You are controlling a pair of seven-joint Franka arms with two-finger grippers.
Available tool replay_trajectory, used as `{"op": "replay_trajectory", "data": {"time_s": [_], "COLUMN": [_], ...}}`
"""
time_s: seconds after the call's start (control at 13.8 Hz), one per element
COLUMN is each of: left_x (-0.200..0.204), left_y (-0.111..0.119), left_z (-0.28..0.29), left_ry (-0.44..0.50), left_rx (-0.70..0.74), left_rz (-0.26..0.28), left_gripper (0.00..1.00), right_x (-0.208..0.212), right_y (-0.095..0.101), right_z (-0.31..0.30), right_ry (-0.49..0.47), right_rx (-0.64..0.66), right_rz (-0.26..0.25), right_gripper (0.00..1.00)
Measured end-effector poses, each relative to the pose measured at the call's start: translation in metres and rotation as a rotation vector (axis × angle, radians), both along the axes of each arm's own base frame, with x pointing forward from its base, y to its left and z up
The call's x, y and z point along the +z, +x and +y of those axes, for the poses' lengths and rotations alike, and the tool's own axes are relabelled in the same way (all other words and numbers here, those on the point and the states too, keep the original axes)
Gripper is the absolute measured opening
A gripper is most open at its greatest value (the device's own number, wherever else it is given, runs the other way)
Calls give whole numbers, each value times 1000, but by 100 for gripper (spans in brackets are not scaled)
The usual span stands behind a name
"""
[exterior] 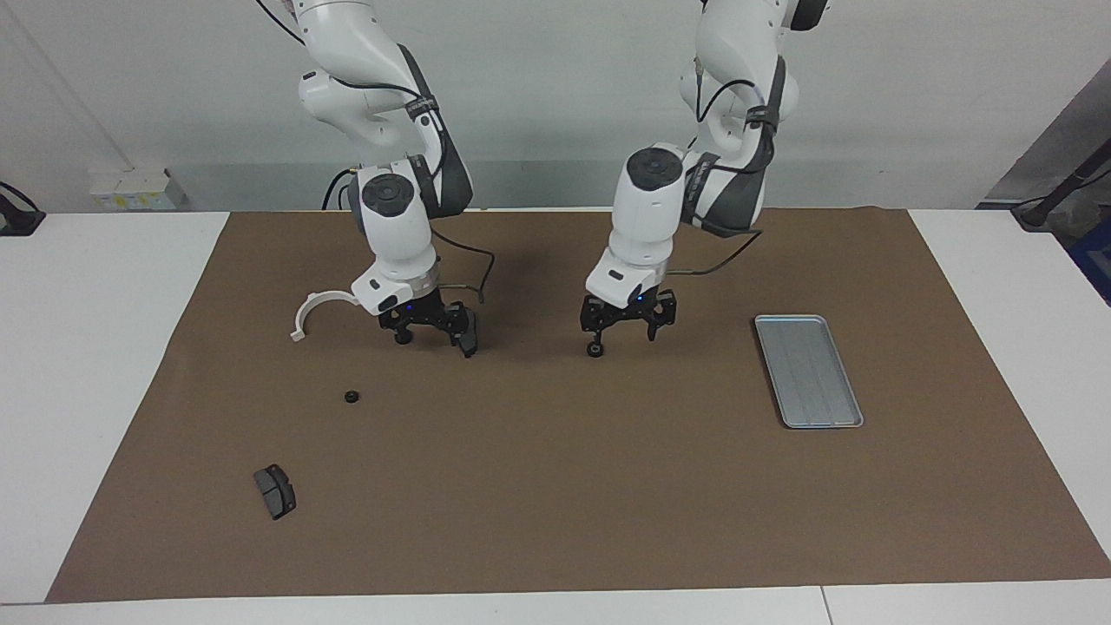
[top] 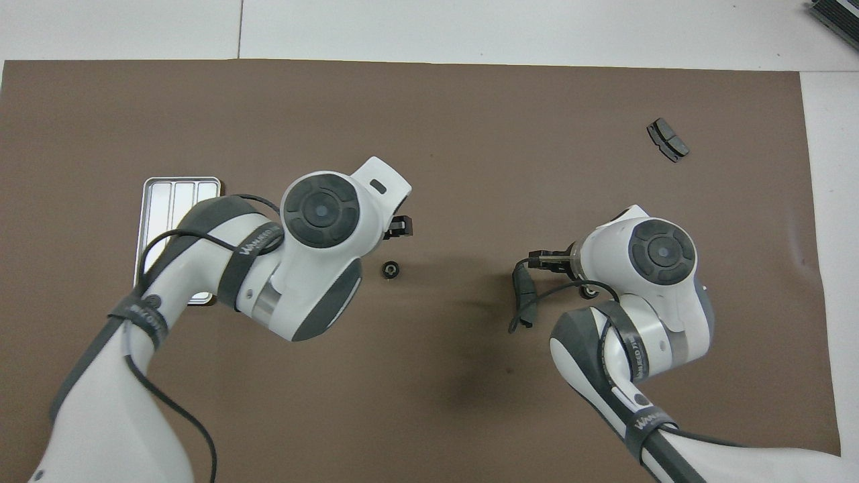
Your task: Pick bearing gear from pile to tray
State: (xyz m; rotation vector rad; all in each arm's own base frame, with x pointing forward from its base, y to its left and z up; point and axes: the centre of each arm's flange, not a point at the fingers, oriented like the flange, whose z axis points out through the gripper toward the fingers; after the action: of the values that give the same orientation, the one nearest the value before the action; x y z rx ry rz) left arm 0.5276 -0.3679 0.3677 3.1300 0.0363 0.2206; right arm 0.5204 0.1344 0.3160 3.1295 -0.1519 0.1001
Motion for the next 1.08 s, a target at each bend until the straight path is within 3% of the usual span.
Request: {"op": "replay_trajectory", "data": {"time_s": [0.14, 0.51, 0.58, 0.65, 0.72, 0.87, 1.01, 1.08], "left_x": [-36, -67, -73, -76, -77, -78, -74, -74], "left_y": [-5, -18, -21, -23, -25, -29, -32, -34], "left_z": [-15, -7, -6, -6, -6, -5, -8, -9], "left_ry": [8, 9, 6, 3, 2, 3, -5, -4], "left_rx": [1, -7, -10, -13, -15, -17, -24, -26], "left_rz": [9, 21, 20, 19, 19, 21, 14, 16], "left_gripper": [100, 100, 98, 96, 85, 76, 51, 46], "right_x": [-11, -26, -27, -28, -29, -29, -28, -28], "right_y": [-4, -18, -21, -24, -27, -29, -30, -30], "right_z": [-27, -29, -29, -30, -31, -31, -31, -31], "right_ry": [-5, -8, -9, -10, -11, -11, -11, -10], "right_rx": [1, 6, 7, 7, 7, 7, 7, 7], "right_rz": [12, 36, 41, 46, 49, 51, 50, 49], "right_gripper": [100, 96, 96, 89, 89, 69, 44, 35]}}
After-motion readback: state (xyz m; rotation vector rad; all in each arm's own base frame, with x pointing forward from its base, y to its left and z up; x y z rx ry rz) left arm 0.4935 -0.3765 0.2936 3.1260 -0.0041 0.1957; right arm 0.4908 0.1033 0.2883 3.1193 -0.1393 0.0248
